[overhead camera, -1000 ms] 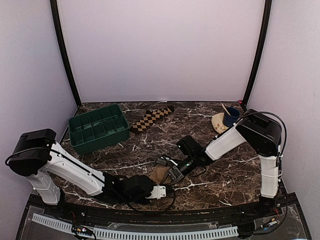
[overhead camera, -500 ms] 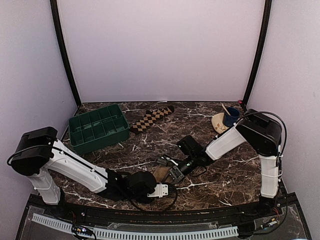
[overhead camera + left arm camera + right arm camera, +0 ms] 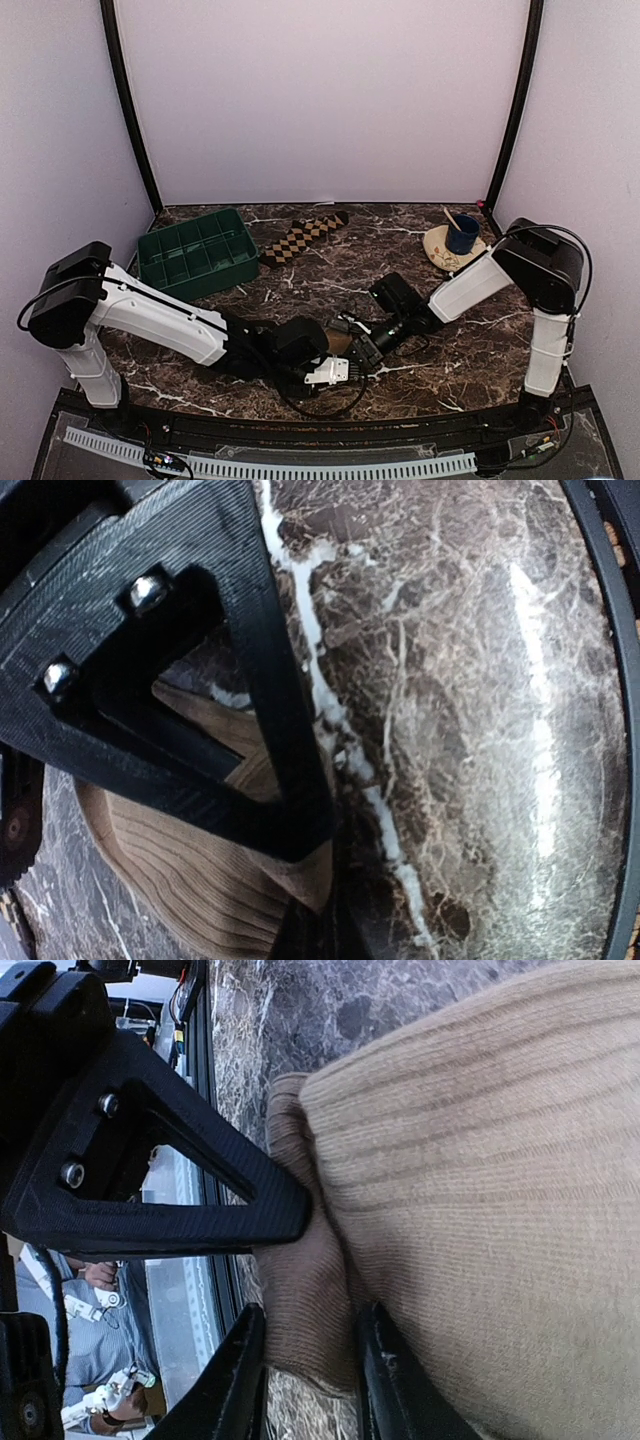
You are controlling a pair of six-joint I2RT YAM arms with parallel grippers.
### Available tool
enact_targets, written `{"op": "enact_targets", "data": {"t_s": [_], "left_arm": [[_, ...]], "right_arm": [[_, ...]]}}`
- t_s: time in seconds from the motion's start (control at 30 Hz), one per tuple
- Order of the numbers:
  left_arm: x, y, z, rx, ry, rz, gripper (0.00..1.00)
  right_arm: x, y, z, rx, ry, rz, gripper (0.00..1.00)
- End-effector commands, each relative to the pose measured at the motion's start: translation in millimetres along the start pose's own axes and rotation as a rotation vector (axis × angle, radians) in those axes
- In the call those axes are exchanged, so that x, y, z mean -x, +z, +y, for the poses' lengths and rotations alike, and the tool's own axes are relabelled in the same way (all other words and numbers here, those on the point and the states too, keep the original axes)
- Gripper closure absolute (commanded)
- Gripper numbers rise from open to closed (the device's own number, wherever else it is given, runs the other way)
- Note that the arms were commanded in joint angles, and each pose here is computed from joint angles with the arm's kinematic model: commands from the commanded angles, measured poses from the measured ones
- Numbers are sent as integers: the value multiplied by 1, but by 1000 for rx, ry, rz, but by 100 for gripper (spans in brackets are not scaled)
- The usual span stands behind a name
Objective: Roll the socks
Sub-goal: Roll the sock at the center of the board.
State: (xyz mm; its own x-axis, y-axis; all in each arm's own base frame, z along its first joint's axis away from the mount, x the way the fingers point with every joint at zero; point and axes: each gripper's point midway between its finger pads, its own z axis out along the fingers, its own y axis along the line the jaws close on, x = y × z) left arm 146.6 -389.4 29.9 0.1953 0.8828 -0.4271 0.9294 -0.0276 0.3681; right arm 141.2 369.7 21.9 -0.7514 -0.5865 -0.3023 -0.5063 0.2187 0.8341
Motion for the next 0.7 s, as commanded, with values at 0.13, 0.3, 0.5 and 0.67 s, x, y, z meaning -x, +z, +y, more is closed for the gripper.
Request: {"op": "enact_targets", "data": {"t_s": [0.13,0.3,0.5,0.67], "left_arm": [[-14,0,-22,-219,11,111,100],[-11,0,-24,-292,-15,116,100],[-8,7,-32,-397,-55,147,100],[3,8,-30,-448,-92,128,100]], "right_arm": [[-44,-18,-51,-240,203,3,70],[-48,-28,-51,-264,219,-59,67],[-49,-38,-52,-298,226,-133,65],[-45,-50,-53,-357,226,-210,64]]}}
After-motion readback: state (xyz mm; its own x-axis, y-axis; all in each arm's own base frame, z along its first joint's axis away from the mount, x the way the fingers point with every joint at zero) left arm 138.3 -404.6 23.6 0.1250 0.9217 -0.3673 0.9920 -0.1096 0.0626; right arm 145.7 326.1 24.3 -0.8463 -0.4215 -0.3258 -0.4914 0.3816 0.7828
